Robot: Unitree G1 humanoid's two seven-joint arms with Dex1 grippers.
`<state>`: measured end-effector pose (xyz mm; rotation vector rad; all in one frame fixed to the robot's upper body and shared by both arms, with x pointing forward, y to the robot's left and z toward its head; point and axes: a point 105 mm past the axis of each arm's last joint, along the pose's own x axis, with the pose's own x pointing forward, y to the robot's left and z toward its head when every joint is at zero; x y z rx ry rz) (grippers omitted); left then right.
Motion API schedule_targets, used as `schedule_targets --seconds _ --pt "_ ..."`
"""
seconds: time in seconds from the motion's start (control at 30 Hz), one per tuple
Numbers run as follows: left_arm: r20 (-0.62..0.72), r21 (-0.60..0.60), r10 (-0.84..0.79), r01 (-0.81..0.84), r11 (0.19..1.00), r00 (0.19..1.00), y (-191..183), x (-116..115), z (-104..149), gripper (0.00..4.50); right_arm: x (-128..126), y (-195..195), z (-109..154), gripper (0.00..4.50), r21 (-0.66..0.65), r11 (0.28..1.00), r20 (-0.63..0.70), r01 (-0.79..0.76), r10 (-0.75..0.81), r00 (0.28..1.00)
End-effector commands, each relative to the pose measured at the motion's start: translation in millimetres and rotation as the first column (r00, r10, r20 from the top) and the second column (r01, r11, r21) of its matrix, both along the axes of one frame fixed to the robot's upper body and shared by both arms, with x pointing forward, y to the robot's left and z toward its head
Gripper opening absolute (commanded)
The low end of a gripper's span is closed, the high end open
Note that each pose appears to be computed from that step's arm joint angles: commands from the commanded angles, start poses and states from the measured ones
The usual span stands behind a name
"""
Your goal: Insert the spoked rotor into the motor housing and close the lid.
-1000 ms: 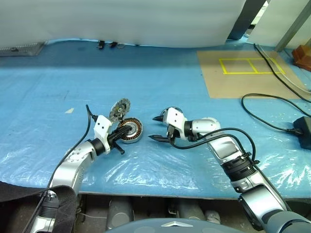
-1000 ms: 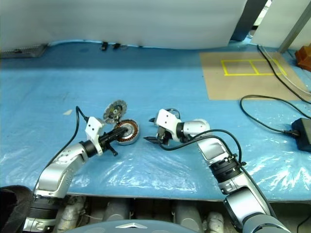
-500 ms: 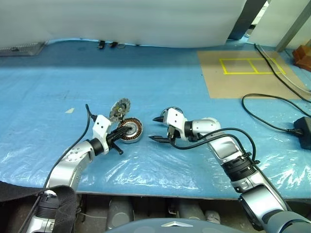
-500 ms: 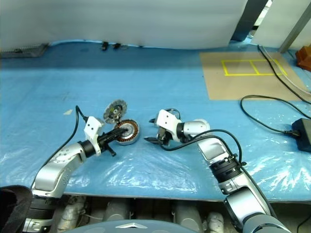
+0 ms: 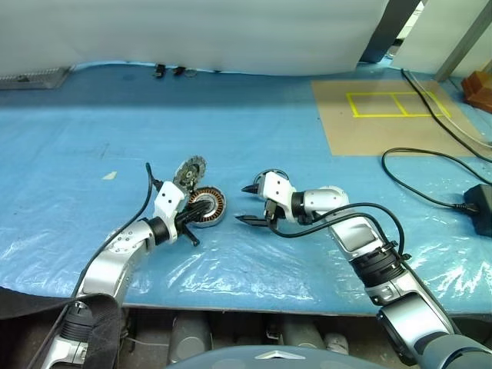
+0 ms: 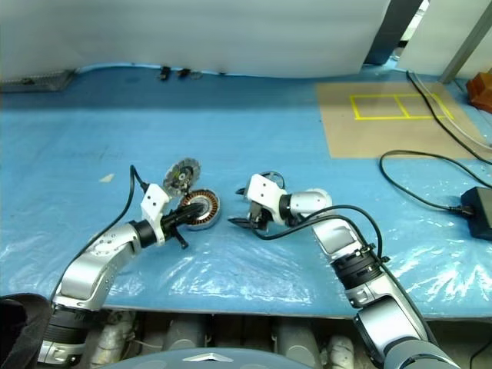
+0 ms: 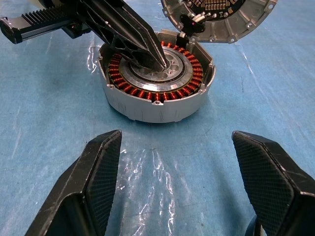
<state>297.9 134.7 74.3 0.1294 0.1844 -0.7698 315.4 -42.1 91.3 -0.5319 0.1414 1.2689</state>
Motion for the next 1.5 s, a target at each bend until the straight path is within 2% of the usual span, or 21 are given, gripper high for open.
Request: schedule_targets --seconds 0.03,0.3,0.7,0.87,1.1,1.5 --pt "-0.043 -0.026 0.04 -0.041 0.999 0.998 4.9 -2.9 -15.6 0.01 -1.4 4.3 4.6 3.76 0.018 1.0 0.024 -0.017 0.016 1.0" --pt "0.081 -0.114 0.169 -0.16 0.981 0.982 21.7 15.9 9.4 0.01 -1.1 6.0 4.6 3.76 0.02 1.0 0.025 -0.019 0.018 1.0" --pt "0.073 -0.122 0.061 -0.051 0.991 0.996 2.9 8.3 8.7 0.01 0.2 5.2 4.0 3.76 0.016 1.0 0.029 -0.016 0.016 0.999" --pt "0.054 0.004 0.001 -0.001 1.0 0.999 -1.6 5.9 -2.9 0.01 0.3 5.2 3.6 3.76 0.011 1.0 0.032 -0.018 0.018 0.999" --pt "0.042 0.123 -0.057 0.051 0.991 0.998 -2.8 1.7 -9.3 0.01 -0.1 6.0 2.7 3.76 0.007 1.0 0.033 -0.02 0.02 0.999" --pt "0.093 0.334 -0.213 0.172 0.927 0.973 -3.8 -2.9 -9.2 0.01 0.2 8.2 3.0 3.76 0.007 1.0 0.036 -0.024 0.024 0.999"
